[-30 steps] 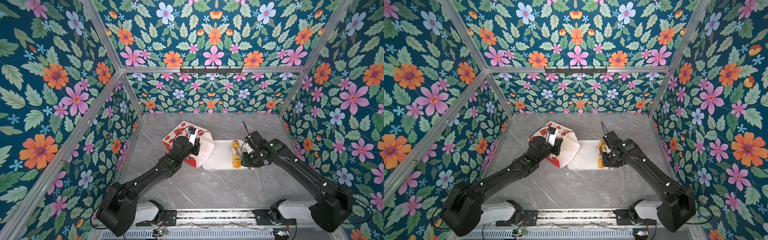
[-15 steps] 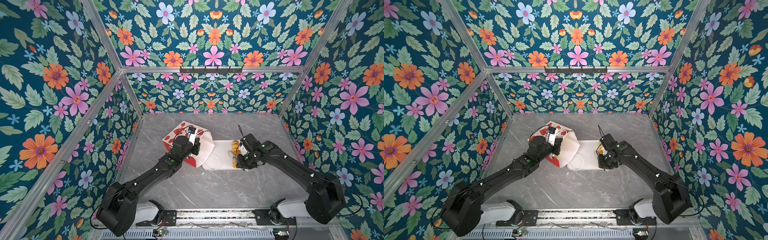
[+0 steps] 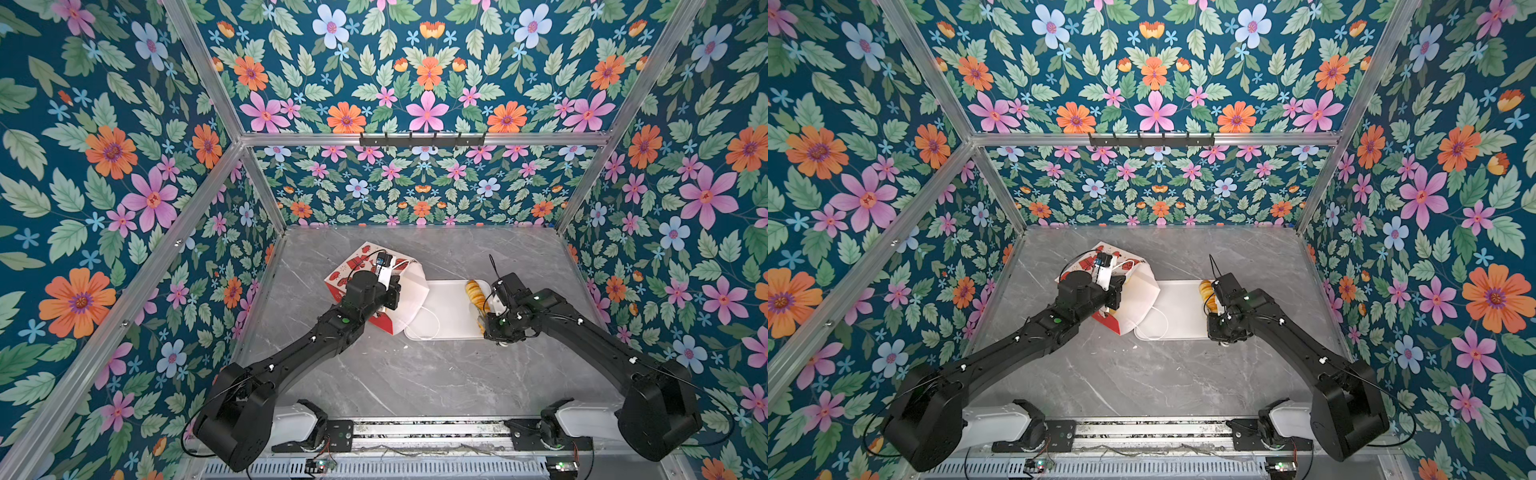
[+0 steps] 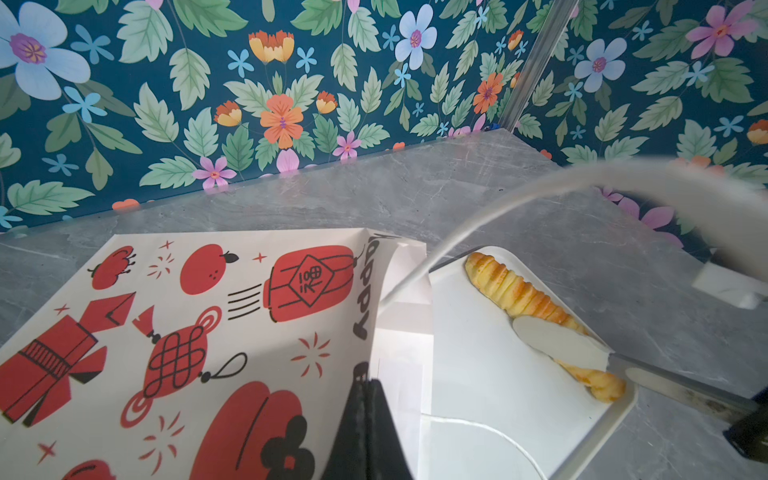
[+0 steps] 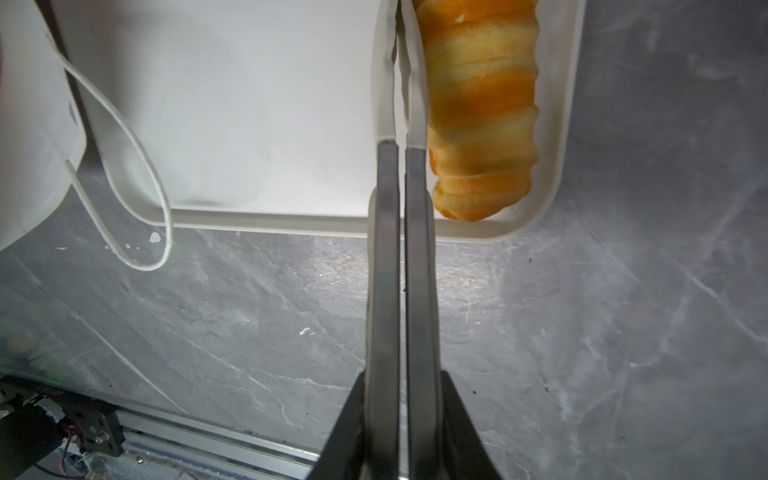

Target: Take the fake bread out of the paper bag

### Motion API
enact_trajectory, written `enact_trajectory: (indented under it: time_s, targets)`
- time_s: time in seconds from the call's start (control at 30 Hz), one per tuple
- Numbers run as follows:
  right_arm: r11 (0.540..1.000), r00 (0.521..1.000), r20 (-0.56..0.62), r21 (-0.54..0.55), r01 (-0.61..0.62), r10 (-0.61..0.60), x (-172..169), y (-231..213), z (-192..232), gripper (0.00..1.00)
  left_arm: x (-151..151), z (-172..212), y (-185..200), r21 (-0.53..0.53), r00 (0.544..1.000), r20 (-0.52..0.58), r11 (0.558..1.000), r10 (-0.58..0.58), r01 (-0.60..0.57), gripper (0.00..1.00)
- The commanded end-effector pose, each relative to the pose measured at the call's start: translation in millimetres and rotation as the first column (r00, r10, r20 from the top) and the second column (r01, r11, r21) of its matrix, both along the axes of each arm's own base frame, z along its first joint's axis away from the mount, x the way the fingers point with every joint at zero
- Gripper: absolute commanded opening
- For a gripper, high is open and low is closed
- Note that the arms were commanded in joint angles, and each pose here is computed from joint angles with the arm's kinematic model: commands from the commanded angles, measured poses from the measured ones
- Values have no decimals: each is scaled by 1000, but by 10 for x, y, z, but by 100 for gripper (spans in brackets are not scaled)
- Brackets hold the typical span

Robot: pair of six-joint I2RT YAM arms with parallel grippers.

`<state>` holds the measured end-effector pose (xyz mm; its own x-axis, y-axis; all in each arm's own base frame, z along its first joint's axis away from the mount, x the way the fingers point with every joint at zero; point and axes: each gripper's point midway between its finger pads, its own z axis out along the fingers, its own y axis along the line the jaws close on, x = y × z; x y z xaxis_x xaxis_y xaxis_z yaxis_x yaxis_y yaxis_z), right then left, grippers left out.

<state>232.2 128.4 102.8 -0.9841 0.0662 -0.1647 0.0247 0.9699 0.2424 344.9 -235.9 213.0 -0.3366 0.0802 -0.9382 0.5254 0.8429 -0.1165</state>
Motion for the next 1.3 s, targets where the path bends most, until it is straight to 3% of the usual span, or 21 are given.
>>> enact_trajectory:
  time_s: [0.0, 0.4, 0.8, 1.13, 1.27]
  targets:
    - [997, 999, -18, -72, 26, -27, -56, -167, -21, 0, 20, 88, -29, -17, 1000, 22, 1000, -6, 7, 0]
    - [996, 996, 87, 90, -17, 10, 201, 156, 204, 2, 13, 114, -39, -22, 1000, 20, 1000, -12, 12, 0]
    - [999, 997, 72, 0, 33, -33, 450, -58, -119, 2, 6, 164, -18, -15, 1000, 29, 1000, -8, 8, 0]
    - [994, 991, 113, -68, 84, -76, 479, -220, -74, 3, -7, 137, -5, -11, 1000, 22, 1000, -5, 6, 0]
    - [997, 992, 112, -45, 69, -64, 462, -183, -50, 3, -5, 133, -5, -12, 1000, 21, 1000, -4, 5, 0]
